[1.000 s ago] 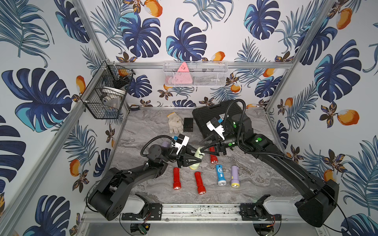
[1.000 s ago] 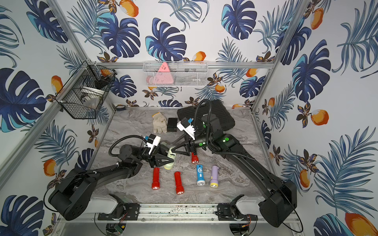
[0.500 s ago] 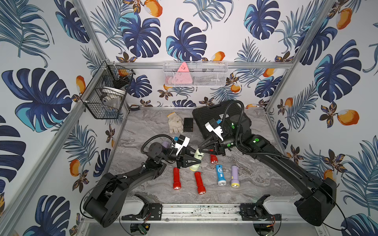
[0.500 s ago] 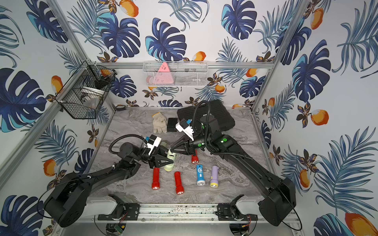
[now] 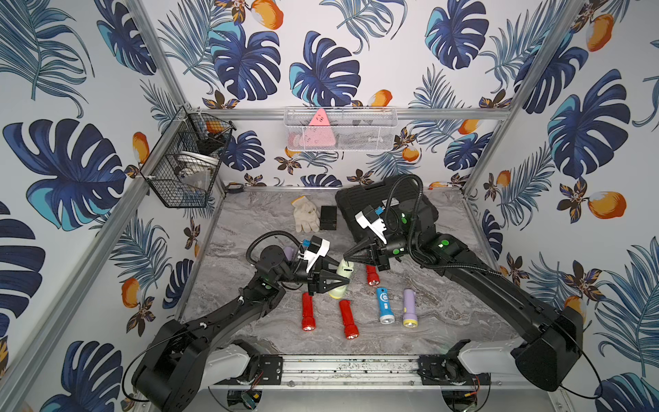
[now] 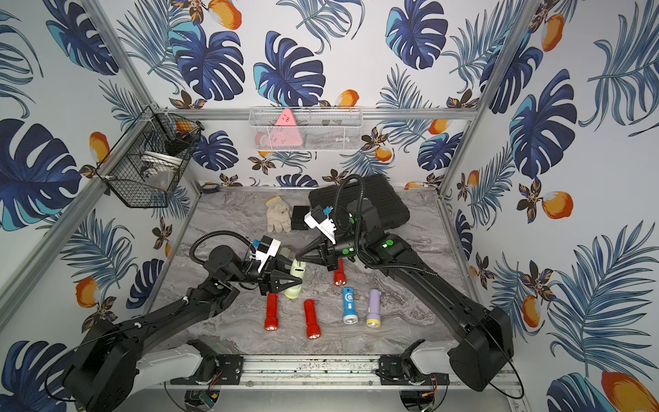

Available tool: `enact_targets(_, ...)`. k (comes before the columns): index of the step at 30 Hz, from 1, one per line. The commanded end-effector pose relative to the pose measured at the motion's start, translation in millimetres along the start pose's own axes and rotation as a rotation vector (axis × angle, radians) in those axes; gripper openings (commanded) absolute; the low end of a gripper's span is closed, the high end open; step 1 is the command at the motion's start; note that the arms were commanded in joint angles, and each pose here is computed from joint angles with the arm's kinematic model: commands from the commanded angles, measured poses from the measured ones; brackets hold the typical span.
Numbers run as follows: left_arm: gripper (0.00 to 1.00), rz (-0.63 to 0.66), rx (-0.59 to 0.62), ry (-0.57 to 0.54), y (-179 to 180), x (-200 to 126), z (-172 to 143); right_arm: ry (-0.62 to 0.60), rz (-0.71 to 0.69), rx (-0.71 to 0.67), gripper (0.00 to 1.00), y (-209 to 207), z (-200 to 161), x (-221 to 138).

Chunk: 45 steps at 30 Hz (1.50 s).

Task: Close the plug at the bottom of the flashlight
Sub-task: Close the plug of the flashlight, then place the flashlight at the center of the board.

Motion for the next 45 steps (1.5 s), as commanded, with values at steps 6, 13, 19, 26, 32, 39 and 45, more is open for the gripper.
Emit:
enact_targets(6,0.0,-0.009,0.222,-0.078,-11,0,31,0.054,-0.151,0.076,0.0,-19,-15,-2)
enact_targets(13,0.0,-0.028,0.209,-0.075,-14,0,28,-0.02,-0.336,0.028,0.0,-38,8,-16)
enact_targets(19,0.0,-0.037,0.193,-0.069,-15,2,24,-0.196,-0.476,-0.008,0.22,-48,34,-32)
enact_targets(26,0.0,-0.052,0.177,-0.068,-15,6,22,-0.271,-0.55,-0.039,0.43,-49,50,-43)
enact_targets(32,0.0,-0.005,0.171,-0.033,-10,7,16,-0.297,-0.75,0.044,0.57,-79,30,-57)
enact_targets(39,0.0,0.203,0.167,0.132,8,13,-5,-0.293,-0.989,0.183,1.0,-114,-6,-89)
enact_targets(45,0.0,0.442,0.068,0.173,38,12,-14,-0.391,-1.113,0.438,1.0,-151,-42,-155)
Point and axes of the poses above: each gripper's point midway between its finger pads, its own x axis out along the fingers, its own y axis along the line the jaws close on, z = x × y, the point moved 4 cm from there along -x, back along the fingers, and after that the axes turned 1 degree about x, right-handed, at the moved point
